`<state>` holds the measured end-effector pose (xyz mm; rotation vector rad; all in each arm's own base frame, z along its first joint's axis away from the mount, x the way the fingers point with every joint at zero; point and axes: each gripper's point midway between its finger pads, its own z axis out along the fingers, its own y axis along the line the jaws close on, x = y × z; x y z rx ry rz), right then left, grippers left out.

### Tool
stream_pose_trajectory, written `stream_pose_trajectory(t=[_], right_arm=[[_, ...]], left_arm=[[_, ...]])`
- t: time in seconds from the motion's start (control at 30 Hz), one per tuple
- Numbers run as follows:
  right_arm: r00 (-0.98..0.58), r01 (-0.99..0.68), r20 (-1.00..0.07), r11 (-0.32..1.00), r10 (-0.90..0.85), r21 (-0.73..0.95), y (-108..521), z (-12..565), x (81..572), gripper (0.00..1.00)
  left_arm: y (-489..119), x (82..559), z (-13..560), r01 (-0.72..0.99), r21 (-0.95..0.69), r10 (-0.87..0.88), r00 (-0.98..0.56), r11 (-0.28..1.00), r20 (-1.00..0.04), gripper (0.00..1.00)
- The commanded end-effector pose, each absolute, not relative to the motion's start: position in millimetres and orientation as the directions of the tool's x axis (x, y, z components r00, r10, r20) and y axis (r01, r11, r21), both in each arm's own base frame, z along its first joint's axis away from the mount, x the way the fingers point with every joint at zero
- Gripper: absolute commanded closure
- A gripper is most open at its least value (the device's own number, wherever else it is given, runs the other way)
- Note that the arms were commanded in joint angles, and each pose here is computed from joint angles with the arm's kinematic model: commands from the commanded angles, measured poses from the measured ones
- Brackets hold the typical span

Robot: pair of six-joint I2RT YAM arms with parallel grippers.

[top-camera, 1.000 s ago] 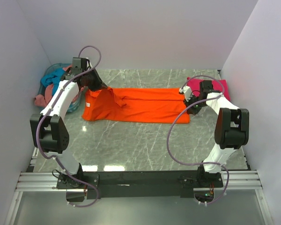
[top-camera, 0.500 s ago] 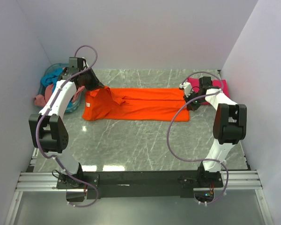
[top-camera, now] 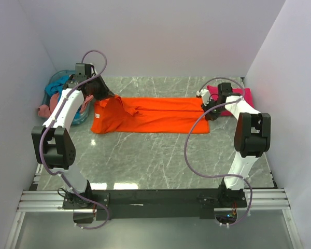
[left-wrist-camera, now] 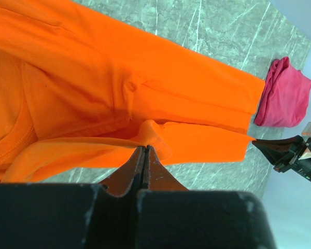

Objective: Fold and stack the t-shirts
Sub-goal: Fold the tshirt

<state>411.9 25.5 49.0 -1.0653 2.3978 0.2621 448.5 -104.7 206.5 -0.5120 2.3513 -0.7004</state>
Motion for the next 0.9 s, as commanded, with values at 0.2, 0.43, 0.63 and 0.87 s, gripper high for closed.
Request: stream_pose_trajectory(t=[0.2,0.43,0.63,0.87], right_arm=[[-0.567,-0.731,-0.516,0.681,-0.642,-0.045,26.9,55.7,423.0,1.00],[-0.574,-0.727,-0.509,0.685,-0.642,-0.043,26.3,53.7,423.5,1.00],[-0.576,-0.727,-0.506,0.685,-0.642,-0.041,26.0,52.2,423.3,0.99],[-0.589,-0.709,-0.511,0.704,-0.626,-0.044,26.5,54.5,425.7,0.63]], left_arm=[[-105.4,453.8,219.9,-0.135,-0.610,-0.503,-0.714,0.781,-0.486,1.00],[-105.9,454.3,219.4,-0.135,-0.611,-0.503,-0.717,0.780,-0.483,1.00],[-106.1,453.8,218.3,-0.136,-0.610,-0.501,-0.720,0.780,-0.480,1.00],[-108.8,458.7,215.0,-0.126,-0.616,-0.494,-0.729,0.778,-0.474,0.99]])
